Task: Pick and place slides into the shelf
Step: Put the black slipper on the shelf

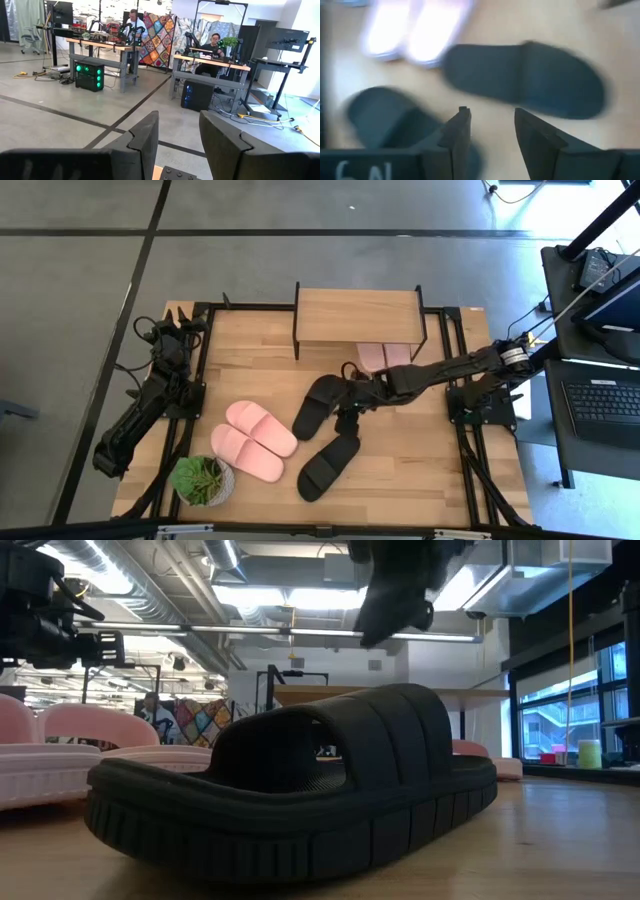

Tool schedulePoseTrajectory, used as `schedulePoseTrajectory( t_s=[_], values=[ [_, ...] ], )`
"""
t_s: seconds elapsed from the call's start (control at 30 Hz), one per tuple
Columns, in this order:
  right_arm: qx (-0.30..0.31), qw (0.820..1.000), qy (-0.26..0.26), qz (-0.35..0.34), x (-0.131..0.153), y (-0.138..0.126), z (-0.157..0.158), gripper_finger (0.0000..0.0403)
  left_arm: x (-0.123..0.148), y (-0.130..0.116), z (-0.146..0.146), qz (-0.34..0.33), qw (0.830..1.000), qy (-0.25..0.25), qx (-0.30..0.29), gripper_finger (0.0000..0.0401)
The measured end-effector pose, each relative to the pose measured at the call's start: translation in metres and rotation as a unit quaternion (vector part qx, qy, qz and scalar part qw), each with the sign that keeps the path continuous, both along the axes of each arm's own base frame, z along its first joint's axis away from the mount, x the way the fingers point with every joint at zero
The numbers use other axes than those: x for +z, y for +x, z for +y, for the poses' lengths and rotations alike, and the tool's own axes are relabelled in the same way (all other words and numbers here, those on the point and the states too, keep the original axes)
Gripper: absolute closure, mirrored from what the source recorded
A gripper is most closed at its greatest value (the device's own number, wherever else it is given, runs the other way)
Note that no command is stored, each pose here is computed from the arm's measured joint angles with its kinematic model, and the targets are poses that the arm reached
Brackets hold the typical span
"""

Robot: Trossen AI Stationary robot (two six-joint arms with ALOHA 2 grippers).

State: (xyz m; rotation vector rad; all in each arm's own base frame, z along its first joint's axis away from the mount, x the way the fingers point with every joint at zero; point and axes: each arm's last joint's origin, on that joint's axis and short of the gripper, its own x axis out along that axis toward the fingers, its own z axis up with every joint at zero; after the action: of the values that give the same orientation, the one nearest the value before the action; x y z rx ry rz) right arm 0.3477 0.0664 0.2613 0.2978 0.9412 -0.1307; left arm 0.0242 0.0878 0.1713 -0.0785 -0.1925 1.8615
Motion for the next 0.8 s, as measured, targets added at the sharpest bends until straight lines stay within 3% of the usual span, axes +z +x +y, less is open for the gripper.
schedulePoseTrajectory(
  t_s=[0.13, 0.27, 0.4, 0.57, 0.8],
  values=[
    [0.028, 0.993, 0.118, -0.013, 0.004, 0.002, 0.018, 0.0249, 0.000, 0.000, 0.000, 0.000, 1.000, 0.000, 0.000, 0.0267],
    [0.002, 0.971, 0.240, -0.008, 0.010, 0.004, 0.029, 0.0249, 0.000, 0.000, 0.000, 0.000, 1.000, 0.000, 0.000, 0.0267],
    [-0.022, 0.960, 0.278, 0.003, 0.005, 0.002, 0.037, 0.0249, 0.000, 0.000, 0.000, 0.000, 1.000, 0.000, 0.000, 0.0267],
    [-0.059, 0.949, 0.308, 0.033, -0.024, -0.004, 0.040, 0.0249, 0.000, 0.000, 0.000, 0.000, 1.000, 0.000, 0.000, 0.0267],
    [-0.065, 0.927, 0.369, -0.027, -0.064, -0.011, 0.039, 0.0249, 0.000, 0.000, 0.000, 0.000, 1.000, 0.000, 0.000, 0.0267]
  ],
)
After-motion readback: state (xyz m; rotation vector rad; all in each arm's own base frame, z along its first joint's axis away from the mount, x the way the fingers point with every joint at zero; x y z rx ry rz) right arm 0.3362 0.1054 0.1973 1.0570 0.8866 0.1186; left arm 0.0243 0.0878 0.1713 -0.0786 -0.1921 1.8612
